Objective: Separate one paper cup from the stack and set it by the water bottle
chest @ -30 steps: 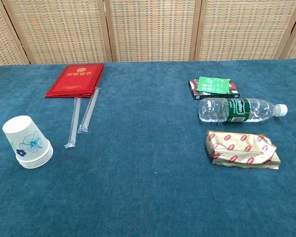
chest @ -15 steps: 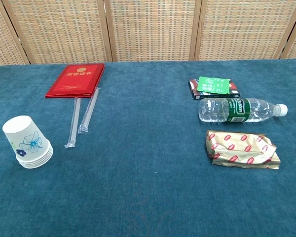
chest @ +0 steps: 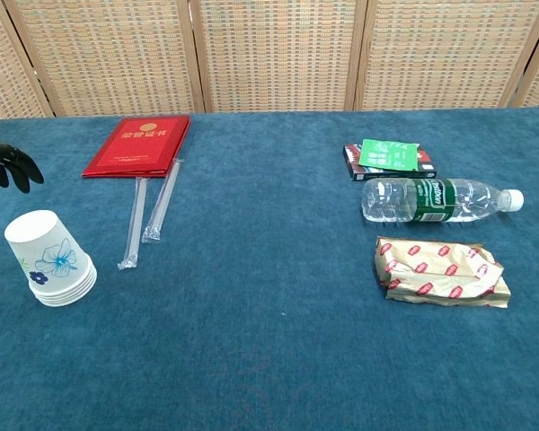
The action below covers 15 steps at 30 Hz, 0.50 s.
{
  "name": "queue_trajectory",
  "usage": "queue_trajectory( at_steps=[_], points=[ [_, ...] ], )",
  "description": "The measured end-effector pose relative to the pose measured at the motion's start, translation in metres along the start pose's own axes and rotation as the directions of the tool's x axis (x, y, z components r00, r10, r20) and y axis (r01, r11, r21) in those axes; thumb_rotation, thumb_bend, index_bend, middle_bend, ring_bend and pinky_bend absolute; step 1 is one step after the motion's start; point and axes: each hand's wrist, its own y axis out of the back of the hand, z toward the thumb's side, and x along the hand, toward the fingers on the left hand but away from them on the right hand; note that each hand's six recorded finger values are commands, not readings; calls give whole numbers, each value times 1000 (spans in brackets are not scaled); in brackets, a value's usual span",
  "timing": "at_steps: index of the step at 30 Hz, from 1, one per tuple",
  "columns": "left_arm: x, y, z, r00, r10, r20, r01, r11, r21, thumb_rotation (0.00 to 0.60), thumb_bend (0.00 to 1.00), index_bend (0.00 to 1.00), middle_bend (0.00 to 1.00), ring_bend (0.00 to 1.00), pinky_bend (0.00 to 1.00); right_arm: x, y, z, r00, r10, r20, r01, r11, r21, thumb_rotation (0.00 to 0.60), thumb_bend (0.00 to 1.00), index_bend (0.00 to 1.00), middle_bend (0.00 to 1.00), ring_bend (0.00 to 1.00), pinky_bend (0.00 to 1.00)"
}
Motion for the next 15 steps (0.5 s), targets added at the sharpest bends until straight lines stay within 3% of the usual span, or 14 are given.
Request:
queue_trajectory(
  at_steps=[11,15],
  points=[
    [18,-15,7,1000,-2,20,2,1000,-1,600,23,311,370,345,380,-1,-1,-1,1000,7,4,-7,1000,1,600,0,0,0,0,0],
    [23,-19,11,999,-7,35,8,1000,-8,600,22,363,410,380,394,-1,-2,-1,1000,10,6,-10,1000,2,600,0,0,0,0,0]
  ],
)
